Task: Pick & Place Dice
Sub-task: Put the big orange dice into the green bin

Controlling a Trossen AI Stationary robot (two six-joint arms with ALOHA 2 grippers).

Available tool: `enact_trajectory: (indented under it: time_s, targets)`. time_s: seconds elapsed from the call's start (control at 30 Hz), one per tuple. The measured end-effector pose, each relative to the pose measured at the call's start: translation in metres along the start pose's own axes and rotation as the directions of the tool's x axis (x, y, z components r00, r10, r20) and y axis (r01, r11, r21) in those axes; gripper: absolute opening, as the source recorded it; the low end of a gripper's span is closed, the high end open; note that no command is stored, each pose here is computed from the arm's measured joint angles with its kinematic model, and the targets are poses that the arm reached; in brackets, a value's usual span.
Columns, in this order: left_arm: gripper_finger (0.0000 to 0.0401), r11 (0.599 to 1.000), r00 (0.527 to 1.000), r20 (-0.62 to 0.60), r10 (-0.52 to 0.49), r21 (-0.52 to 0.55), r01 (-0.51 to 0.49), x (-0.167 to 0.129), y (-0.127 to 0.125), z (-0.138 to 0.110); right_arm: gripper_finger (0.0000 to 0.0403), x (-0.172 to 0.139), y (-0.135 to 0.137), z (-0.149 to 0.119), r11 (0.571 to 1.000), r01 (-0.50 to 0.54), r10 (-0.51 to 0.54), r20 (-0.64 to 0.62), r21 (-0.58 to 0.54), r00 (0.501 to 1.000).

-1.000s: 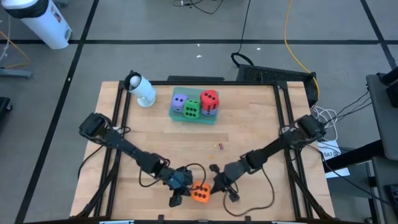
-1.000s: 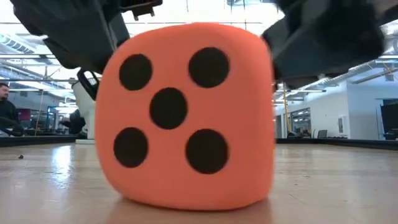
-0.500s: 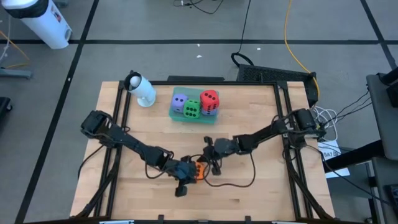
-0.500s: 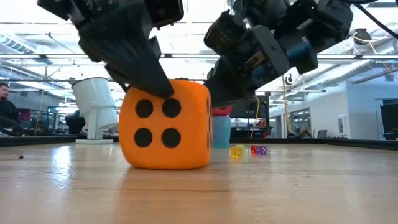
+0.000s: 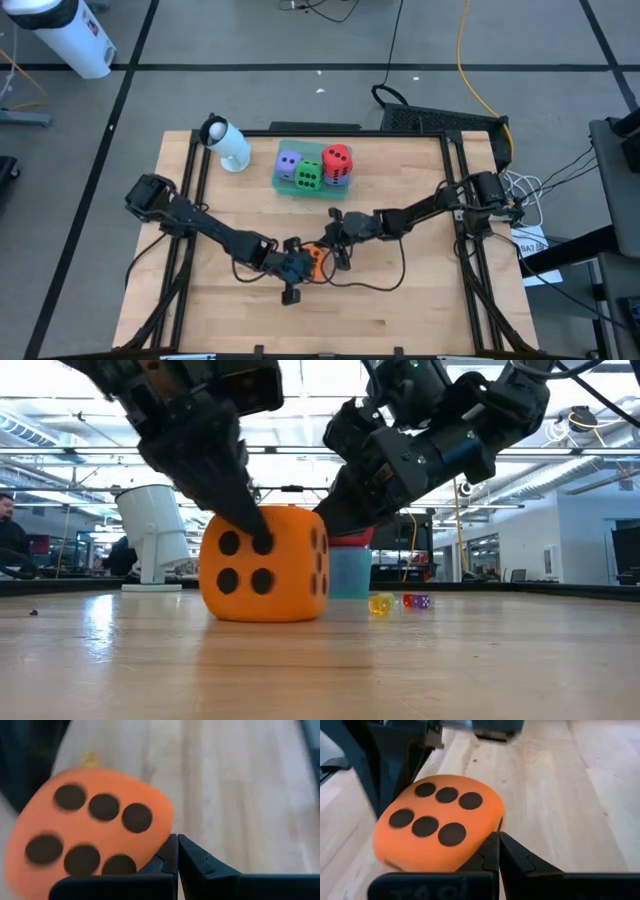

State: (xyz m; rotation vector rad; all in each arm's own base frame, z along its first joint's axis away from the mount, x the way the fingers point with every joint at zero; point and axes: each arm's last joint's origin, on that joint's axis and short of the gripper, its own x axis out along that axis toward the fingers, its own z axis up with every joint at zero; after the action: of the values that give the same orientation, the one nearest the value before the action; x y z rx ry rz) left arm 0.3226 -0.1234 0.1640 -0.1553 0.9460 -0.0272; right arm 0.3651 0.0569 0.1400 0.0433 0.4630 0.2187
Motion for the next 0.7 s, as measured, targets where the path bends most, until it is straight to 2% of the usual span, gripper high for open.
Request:
enact_trajectory:
  time_s: [0.43, 0.7]
  targets:
    - [0.0006, 0.985, 0.982, -0.081, 0.172, -0.016, -0.174, -0.030, 0.013, -0.012, 0.0000, 0.000, 0.001, -0.001, 1.000, -0.001, 0.001, -0.013, 0.030, 1.000]
    - [0.0004, 0.965, 0.966, -0.042, 0.257, -0.048, -0.259, -0.039, 0.013, -0.026, 0.0000, -0.012, 0.006, 0.011, 0.999, -0.034, 0.034, -0.006, 0.011, 0.999]
